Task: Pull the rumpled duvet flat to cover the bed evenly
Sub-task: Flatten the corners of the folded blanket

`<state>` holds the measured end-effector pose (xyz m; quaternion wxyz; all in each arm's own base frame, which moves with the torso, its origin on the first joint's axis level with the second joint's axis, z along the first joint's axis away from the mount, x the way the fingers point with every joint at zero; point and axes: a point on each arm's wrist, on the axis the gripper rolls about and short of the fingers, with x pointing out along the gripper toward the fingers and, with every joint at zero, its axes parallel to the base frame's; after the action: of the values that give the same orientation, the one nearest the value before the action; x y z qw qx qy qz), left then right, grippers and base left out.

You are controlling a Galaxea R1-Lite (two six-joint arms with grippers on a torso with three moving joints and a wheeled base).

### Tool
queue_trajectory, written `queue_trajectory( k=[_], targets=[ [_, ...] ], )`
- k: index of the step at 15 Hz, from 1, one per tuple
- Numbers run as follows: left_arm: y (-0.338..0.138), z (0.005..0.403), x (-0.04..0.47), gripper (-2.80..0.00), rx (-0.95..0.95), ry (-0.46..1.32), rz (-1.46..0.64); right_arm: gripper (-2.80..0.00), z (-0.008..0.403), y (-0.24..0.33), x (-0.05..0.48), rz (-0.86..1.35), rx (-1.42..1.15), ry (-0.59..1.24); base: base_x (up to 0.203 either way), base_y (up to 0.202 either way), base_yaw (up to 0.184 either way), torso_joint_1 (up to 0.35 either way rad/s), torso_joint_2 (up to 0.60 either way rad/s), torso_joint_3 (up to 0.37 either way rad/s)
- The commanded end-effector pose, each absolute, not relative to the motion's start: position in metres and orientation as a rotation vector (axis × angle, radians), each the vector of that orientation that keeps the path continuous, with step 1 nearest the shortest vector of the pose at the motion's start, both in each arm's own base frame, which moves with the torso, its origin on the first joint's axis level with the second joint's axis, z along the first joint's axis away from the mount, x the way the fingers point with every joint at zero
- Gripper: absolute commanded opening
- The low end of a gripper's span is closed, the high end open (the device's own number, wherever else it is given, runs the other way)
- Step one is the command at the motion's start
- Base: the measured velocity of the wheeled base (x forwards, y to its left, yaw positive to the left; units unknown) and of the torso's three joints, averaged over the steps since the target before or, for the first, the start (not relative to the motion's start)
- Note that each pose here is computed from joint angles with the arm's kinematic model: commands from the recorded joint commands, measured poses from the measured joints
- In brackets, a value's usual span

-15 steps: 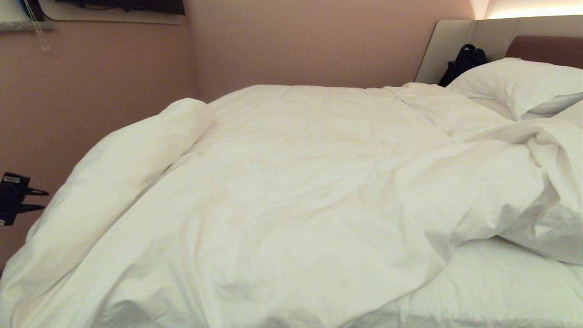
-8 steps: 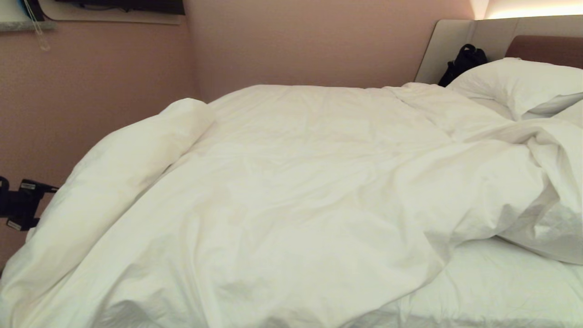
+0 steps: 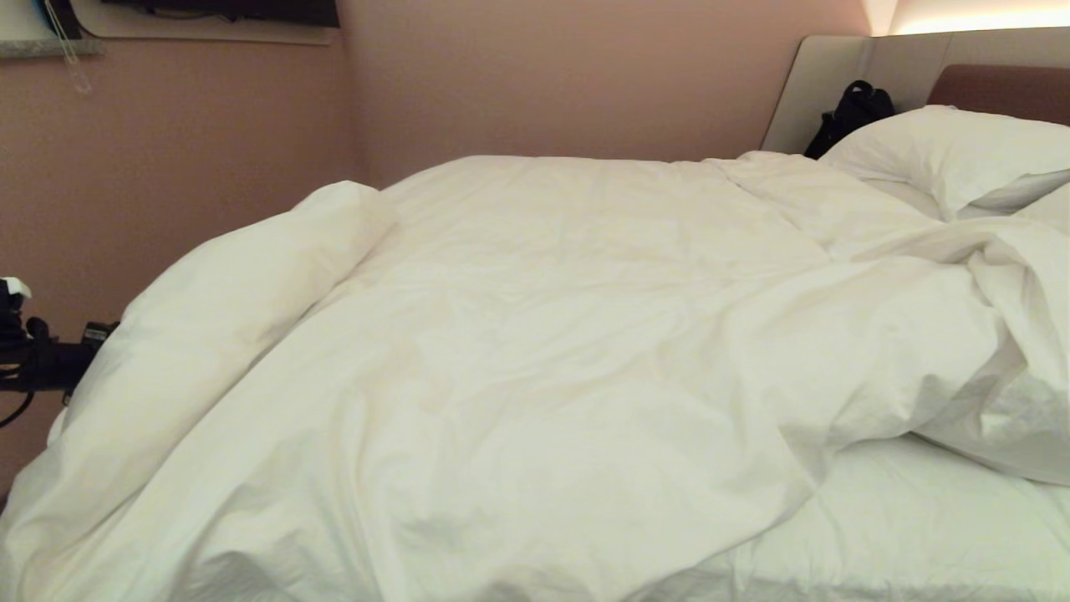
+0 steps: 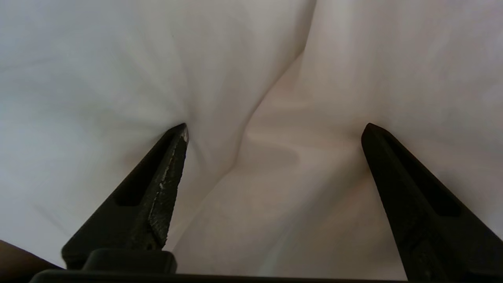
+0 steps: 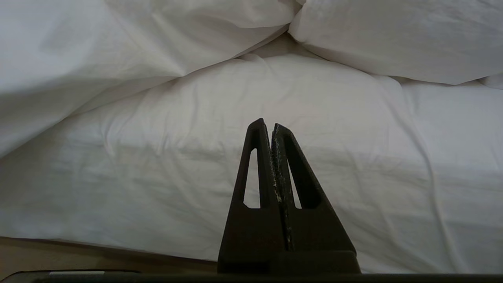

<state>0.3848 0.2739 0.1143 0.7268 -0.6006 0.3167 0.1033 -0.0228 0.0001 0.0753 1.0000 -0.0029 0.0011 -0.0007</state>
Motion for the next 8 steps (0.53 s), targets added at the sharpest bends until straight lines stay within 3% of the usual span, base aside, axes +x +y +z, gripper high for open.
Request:
queue_trajectory(
  k=[1, 8],
  targets=[
    [0.2713, 0.1215, 0.3842, 0.00, -1.330, 0.694, 0.183, -2.80, 0.0753, 0.0001, -0.0228, 0.000, -0.006, 0.002, 0.000, 0.000, 0.000, 0.000, 0.00, 0.000],
    [0.2701, 0.1283, 0.3825, 0.00, -1.338, 0.688, 0.141, -2.80, 0.0753, 0.0001, -0.0228, -0.002, -0.006, 0.002, 0.000, 0.000, 0.000, 0.000, 0.00, 0.000]
  ],
)
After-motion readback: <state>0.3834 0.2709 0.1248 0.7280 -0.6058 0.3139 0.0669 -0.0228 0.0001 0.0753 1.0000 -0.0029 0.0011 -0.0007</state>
